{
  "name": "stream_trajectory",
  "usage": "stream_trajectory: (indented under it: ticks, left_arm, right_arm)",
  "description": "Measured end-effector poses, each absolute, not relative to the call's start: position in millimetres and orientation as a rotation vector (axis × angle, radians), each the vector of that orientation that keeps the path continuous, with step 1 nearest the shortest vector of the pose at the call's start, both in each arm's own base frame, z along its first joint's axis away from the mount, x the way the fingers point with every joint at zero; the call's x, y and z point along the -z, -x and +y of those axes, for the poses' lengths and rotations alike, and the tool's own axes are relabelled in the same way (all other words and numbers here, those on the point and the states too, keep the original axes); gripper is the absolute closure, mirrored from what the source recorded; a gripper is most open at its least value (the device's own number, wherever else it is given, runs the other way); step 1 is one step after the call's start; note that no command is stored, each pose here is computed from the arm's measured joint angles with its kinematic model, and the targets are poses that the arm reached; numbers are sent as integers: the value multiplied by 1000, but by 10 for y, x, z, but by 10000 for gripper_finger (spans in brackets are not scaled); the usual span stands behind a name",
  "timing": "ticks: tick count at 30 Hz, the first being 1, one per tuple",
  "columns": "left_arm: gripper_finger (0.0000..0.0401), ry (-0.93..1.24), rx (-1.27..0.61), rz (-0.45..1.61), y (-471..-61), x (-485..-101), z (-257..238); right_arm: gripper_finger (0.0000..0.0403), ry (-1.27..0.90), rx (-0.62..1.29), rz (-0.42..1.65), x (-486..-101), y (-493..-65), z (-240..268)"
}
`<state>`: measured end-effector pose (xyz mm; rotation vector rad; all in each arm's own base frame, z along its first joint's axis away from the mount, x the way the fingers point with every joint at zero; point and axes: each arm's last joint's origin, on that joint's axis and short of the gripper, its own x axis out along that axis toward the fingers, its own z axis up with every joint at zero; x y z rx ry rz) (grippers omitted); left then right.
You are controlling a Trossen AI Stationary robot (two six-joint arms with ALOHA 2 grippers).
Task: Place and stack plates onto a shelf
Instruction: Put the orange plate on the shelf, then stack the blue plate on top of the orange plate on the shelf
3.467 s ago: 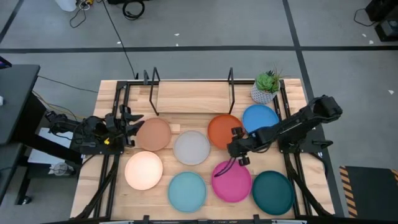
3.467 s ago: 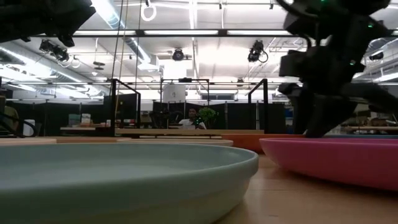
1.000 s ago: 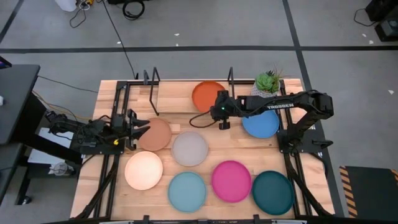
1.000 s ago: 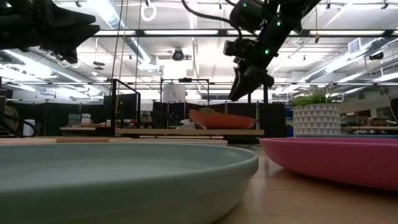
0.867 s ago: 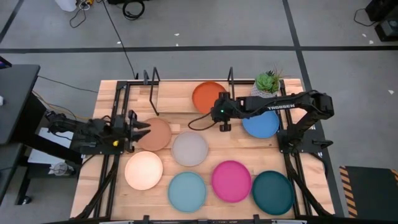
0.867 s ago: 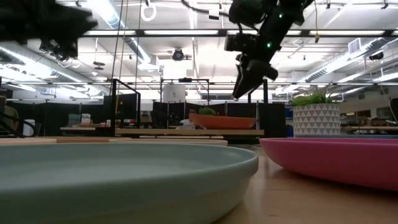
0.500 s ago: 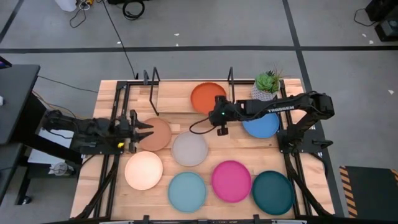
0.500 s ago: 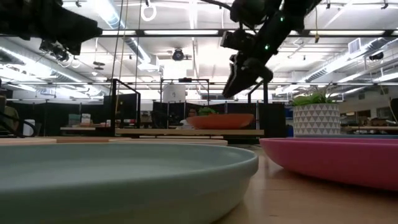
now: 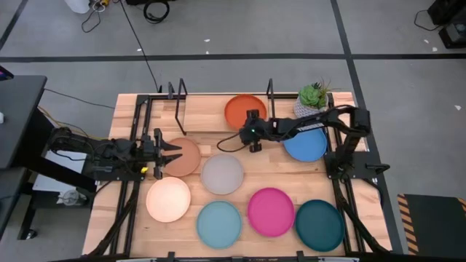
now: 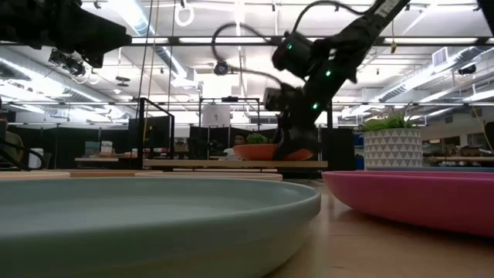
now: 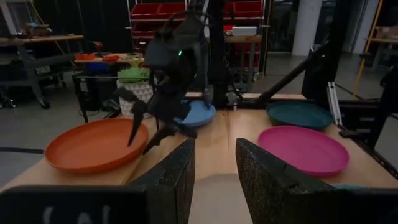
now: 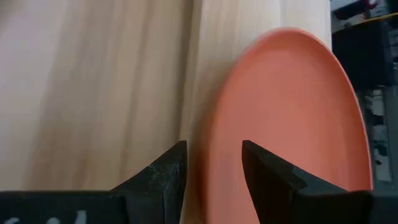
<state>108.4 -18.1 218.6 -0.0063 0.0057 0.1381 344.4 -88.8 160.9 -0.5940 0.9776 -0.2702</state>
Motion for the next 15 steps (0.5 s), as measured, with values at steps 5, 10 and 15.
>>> stream_trajectory:
  ticks: [5,10,15]
  left_arm:
    - [277,12,-138,7,-1085,-2184,-182]
    - [278,11,-135,7,-1085,-2184,-182]
    - [278,-27,-34,18,-1087,-2176,-213]
  right_arm:
    - [243,594,282,976,-1667,-3462,-921]
    - [244,591,277,964,-1899,-3444,-835]
    - [244,422,257,1029,-2136,-3362,-563]
